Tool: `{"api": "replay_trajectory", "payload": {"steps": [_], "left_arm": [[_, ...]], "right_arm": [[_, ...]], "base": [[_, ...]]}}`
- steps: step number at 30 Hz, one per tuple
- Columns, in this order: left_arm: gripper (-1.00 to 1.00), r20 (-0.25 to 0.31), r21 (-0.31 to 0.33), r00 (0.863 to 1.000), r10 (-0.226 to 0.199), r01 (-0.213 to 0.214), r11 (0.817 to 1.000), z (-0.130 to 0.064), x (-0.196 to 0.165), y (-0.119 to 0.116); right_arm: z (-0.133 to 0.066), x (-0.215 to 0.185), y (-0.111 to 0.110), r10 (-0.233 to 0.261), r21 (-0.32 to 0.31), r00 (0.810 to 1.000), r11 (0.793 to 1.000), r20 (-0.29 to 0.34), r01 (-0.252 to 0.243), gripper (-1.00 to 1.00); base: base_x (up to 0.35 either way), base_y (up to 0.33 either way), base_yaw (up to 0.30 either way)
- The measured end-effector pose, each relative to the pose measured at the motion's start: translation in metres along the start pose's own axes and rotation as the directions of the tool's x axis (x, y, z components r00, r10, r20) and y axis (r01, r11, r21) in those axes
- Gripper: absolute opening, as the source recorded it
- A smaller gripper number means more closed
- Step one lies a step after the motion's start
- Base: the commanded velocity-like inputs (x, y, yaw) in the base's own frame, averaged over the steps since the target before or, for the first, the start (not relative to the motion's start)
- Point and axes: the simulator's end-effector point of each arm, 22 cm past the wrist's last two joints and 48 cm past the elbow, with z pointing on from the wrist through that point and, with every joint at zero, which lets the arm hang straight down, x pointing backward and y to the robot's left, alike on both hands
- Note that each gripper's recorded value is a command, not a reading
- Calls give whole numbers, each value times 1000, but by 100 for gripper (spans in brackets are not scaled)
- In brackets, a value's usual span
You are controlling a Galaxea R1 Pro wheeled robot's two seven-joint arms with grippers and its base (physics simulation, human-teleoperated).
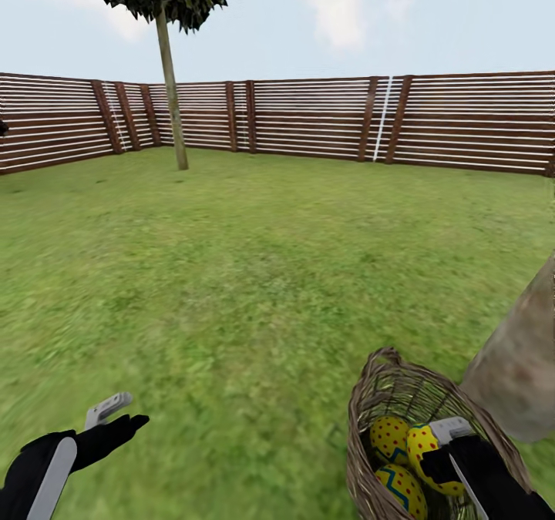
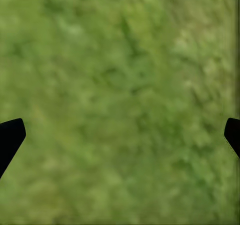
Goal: Take the three Easter eggs out of the wicker basket on the lawn in the garden, then place them on the lawn next to a single tree (choose any tree) so that all three eggs are next to the same tree and none are left in the basket.
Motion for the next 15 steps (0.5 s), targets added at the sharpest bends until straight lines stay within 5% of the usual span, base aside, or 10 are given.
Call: {"api": "replay_trajectory", "payload": {"steps": [5, 15], "left_arm": [[100, 17, 14, 1000, -3, 2, 1000, -6, -6, -5], [100, 29, 26, 1000, -8, 7, 1000, -15, -10, -8]], "right_arm": [[-7, -6, -2, 5, 3, 1000, 1000, 19, -5, -100], [-22, -17, -8, 15, 8, 998, 1000, 59, -16, -100]], "base": [[-182, 115, 0], [-8, 5, 0]]}}
